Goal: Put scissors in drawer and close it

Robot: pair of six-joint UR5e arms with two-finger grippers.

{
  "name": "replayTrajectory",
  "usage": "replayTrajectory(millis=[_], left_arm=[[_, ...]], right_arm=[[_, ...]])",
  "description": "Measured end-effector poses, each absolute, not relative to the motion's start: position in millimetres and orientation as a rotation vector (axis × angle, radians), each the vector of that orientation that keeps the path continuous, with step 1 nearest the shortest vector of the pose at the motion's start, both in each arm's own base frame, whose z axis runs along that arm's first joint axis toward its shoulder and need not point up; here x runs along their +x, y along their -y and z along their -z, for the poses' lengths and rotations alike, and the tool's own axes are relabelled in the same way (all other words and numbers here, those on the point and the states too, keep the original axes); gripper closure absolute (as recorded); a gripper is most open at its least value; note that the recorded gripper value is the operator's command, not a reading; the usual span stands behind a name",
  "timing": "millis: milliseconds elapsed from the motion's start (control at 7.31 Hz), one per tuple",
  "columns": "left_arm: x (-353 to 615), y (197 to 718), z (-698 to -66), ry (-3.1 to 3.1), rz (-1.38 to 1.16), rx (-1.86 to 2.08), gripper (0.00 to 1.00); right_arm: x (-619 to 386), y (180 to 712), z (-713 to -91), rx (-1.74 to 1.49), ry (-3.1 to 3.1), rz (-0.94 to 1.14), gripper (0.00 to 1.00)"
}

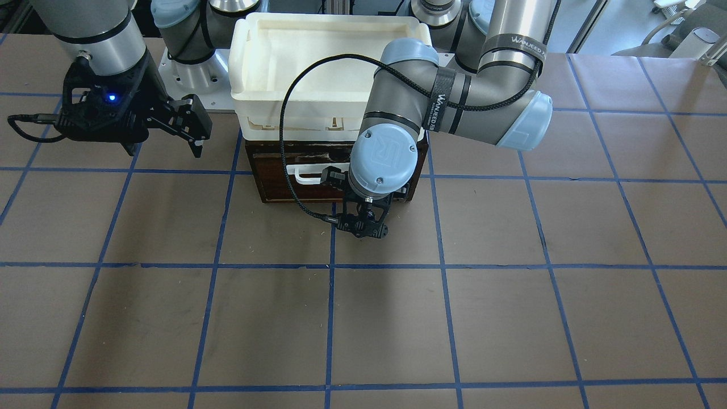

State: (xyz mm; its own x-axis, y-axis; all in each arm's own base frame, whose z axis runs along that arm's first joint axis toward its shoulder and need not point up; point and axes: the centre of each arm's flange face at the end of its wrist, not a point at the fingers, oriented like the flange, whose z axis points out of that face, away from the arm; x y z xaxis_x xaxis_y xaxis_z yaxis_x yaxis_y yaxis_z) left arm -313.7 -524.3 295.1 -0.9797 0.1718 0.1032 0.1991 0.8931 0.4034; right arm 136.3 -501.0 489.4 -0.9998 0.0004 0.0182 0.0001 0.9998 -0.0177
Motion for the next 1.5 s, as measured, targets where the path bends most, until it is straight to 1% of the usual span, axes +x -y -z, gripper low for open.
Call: replayTrajectory(millis=[1094,1368,1504], left_arm=[[-319,522,-296,3.000,0.644,-0.278,0.00],[-314,530,-323,3.017,0.554,-0.262,0.00],[-306,537,-349,3.042,0.467,-0.263,0.00]], right_arm=[[136,501,-489,0.000,3.124,-0.028,0.00],[136,501,-490,0.000,3.124,-0.028,0.00],[136,501,-489,0.000,3.124,-0.027,0.00]])
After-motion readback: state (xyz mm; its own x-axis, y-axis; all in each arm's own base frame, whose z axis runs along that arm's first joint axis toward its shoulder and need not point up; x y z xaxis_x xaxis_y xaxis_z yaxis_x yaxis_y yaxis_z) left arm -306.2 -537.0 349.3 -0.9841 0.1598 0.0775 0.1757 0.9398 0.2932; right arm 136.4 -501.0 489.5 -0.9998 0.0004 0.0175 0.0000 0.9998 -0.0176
